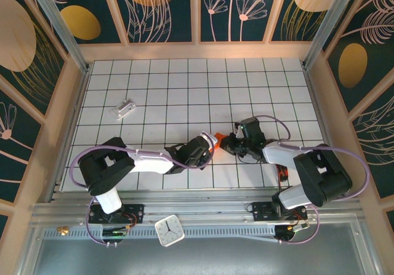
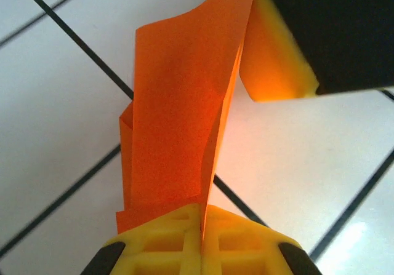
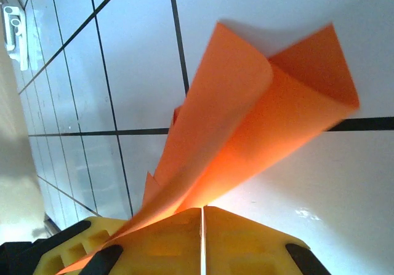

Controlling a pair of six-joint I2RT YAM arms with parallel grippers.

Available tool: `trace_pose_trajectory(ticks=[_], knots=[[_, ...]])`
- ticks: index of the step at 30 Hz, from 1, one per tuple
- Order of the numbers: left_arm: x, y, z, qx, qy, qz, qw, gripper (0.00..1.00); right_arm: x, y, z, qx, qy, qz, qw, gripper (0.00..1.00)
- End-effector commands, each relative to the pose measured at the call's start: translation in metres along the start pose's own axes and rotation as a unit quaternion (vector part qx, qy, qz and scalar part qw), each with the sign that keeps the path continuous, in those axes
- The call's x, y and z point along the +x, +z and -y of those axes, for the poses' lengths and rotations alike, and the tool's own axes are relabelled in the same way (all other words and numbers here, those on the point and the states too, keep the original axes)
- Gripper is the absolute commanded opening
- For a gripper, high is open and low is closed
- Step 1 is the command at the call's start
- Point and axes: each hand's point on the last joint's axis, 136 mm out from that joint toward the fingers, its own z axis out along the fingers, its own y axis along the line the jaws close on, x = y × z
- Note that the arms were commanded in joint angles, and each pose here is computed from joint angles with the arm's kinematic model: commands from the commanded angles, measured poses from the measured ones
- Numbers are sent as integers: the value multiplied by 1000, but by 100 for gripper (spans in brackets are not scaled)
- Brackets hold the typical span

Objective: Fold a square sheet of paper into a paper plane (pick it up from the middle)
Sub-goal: Perform the fifth fold on the wing at the bottom-center of the table.

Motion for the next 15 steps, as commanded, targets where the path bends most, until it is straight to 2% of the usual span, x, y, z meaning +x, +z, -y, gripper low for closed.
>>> trace_pose_trajectory(ticks=[1, 7, 15], knots=[[-6, -3, 20, 63, -53, -11, 997, 6, 1, -8, 9, 25, -31, -12, 999, 12], [-13, -2, 35, 122, -110, -25, 986, 4, -13, -7, 26, 70, -26, -4, 997, 12], [-12, 4, 46, 156, -154, -47, 975, 2, -20, 7, 21, 56, -37, -15, 998, 12]])
